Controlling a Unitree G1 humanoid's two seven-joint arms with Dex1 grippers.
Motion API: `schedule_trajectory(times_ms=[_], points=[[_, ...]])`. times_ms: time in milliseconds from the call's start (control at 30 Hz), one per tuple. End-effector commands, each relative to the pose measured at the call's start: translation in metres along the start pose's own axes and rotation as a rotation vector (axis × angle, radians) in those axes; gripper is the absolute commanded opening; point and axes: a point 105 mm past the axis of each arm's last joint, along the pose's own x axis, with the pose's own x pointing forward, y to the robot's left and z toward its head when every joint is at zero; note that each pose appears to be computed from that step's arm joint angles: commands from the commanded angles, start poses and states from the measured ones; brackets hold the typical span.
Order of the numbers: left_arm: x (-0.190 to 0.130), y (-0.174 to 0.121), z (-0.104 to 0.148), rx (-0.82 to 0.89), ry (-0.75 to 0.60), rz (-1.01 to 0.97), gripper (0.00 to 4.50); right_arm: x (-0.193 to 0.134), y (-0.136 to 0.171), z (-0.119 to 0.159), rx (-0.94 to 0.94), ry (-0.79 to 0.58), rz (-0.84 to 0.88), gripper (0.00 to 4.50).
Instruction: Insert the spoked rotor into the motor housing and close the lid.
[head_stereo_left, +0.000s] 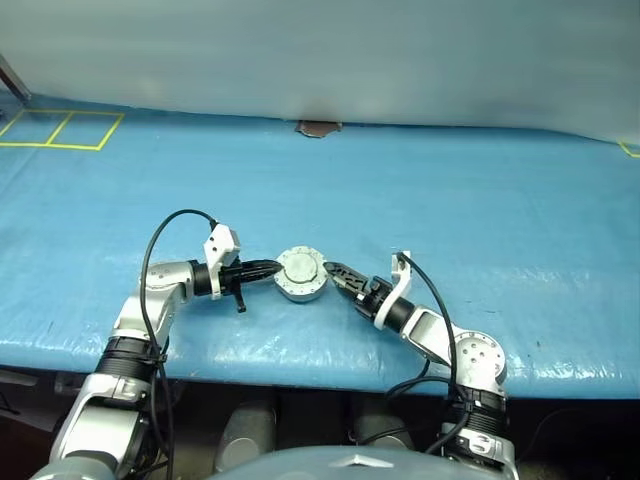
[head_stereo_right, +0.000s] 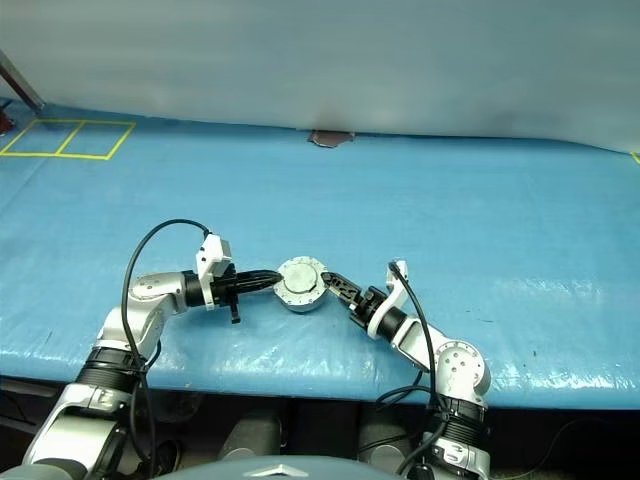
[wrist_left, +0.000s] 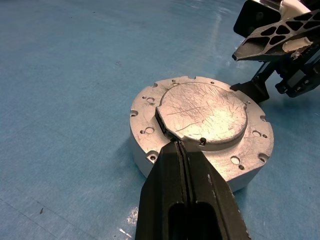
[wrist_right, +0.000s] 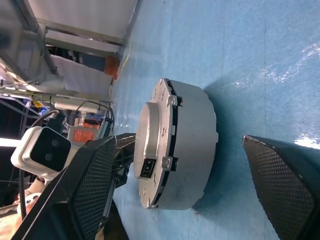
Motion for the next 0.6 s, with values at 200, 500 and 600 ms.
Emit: schedule_trajectory(times_ms=[200, 500, 600], points=[[0.0028, -0.0035, -0.0058, 0.008, 0.032, -0.007, 0.00, 0.0151, -0.0070, -0.0223, 0.023, 0.064, -0.032, 4.27], [0.0024, -0.0024, -0.0052, 0.017, 0.029, 0.002, 0.00, 0.0168, -0.0124, -0.0204, 0.034, 0.053, -0.052, 1.97], [0.0021, -0.0022, -0.0051, 0.018, 0.028, 0.004, 0.00, 0.0168, -0.0130, -0.0184, 0.040, 0.044, -0.056, 1.67]])
